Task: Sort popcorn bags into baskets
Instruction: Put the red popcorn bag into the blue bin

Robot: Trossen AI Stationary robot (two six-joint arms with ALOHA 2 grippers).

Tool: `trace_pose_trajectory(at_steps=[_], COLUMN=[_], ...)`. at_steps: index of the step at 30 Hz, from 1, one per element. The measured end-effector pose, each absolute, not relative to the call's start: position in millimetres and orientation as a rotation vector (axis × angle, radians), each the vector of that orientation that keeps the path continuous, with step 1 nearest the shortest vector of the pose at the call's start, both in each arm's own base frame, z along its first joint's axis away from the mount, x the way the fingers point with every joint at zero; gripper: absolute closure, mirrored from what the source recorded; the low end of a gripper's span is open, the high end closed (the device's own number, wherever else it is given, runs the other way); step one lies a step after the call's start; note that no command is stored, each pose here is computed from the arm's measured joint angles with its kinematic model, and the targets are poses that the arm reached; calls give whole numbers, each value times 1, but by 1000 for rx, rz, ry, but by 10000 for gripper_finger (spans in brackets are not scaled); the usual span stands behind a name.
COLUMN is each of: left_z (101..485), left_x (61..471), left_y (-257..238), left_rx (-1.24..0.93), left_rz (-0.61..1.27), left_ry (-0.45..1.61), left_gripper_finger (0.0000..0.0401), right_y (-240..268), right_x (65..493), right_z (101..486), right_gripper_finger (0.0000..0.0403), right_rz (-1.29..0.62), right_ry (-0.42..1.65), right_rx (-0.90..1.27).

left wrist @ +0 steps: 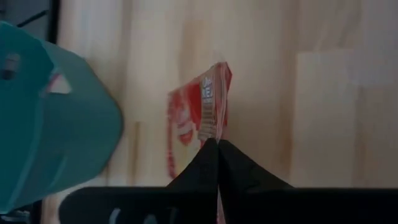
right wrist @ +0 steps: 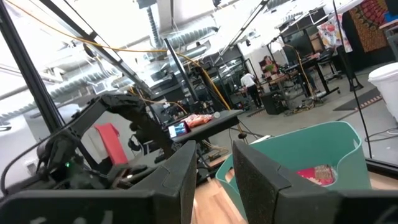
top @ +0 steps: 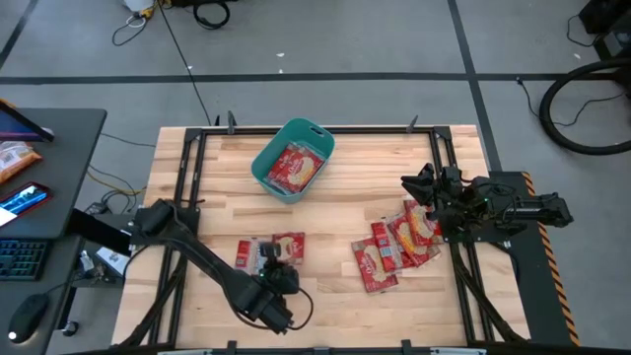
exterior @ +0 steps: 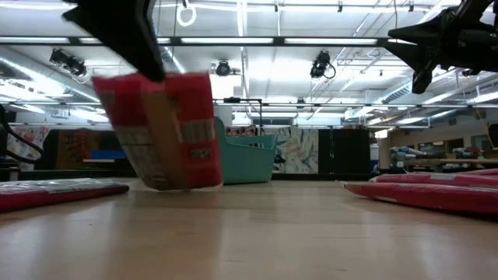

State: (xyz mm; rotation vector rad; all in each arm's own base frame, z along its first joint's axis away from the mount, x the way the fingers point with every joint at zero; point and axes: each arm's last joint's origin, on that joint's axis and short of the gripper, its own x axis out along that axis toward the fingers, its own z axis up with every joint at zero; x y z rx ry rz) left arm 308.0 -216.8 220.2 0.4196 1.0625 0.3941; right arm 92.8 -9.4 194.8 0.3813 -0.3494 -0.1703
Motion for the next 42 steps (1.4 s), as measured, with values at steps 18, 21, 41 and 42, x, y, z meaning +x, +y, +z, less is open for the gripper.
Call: trace_pose_trajectory(at_steps=[18,21,41,42], left_z=[268,278,317,319], left_x=[309,313,361,364], left_y=[-179,-169,-85,-80], left_rx=[481,491,538,534], left_rz=[401,387,183,170], left_ry=[991,972,840,830], left_gripper_finger=[401,401,401,401], right_y=[-9,-9,-9,-9], right_x=[93,93,93,93], right_z=[195,195,195,195], right_gripper_finger=[291,291,291,291], right_rz=[-171,-171,-171,-171], right_ry=[-350,-350,-350,-350], right_rx=[381,381,381,381])
